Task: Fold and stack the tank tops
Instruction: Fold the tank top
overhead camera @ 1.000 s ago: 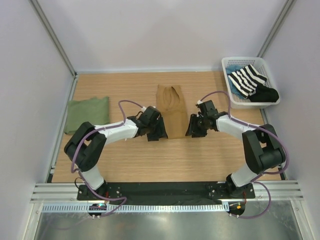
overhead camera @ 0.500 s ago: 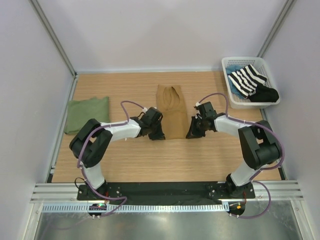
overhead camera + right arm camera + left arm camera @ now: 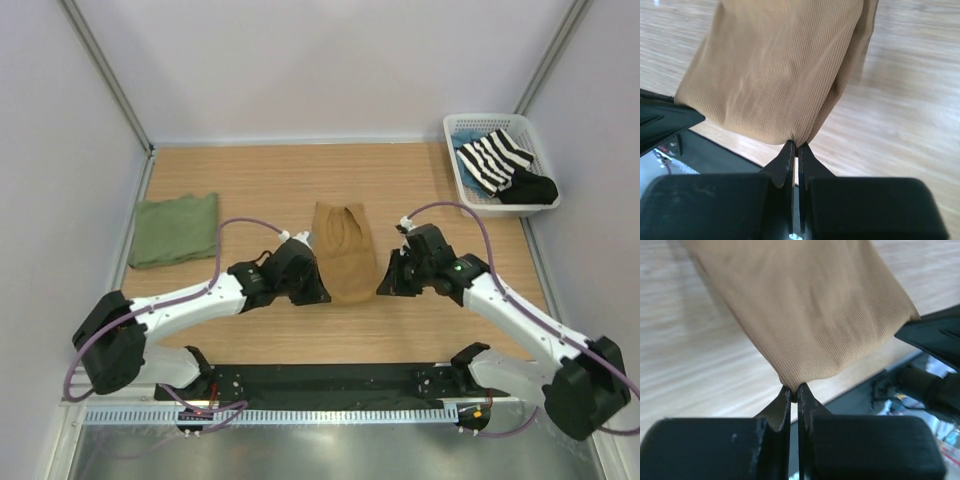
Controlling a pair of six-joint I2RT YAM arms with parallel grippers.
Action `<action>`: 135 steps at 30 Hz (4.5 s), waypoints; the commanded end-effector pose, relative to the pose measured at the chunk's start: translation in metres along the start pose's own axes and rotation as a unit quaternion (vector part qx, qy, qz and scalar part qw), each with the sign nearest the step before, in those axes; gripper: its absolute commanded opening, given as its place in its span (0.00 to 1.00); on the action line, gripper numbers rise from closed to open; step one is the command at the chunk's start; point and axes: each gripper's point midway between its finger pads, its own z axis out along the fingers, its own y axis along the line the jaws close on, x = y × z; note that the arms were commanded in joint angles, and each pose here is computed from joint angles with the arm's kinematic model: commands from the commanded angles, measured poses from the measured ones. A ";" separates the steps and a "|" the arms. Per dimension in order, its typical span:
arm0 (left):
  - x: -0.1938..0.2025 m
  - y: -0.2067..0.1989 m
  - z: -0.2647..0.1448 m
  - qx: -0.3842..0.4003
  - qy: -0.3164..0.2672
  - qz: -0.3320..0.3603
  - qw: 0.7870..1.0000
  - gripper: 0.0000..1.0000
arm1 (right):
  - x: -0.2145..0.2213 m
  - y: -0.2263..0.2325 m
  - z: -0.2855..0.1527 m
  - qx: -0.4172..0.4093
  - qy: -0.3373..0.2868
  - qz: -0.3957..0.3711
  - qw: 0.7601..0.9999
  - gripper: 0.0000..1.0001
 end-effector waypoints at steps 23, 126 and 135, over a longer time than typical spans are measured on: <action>0.051 -0.072 -0.077 0.106 0.025 -0.021 0.994 0.01 | -0.001 0.029 -0.101 -0.030 -0.069 0.020 0.997 0.01; -0.186 0.058 0.039 0.066 -0.013 -0.117 0.991 0.65 | -0.148 -0.025 0.092 0.034 -0.089 0.064 0.993 0.20; -0.189 0.047 0.047 0.087 -0.008 -0.059 0.994 0.70 | -0.152 -0.035 0.079 0.064 -0.104 0.013 0.992 0.45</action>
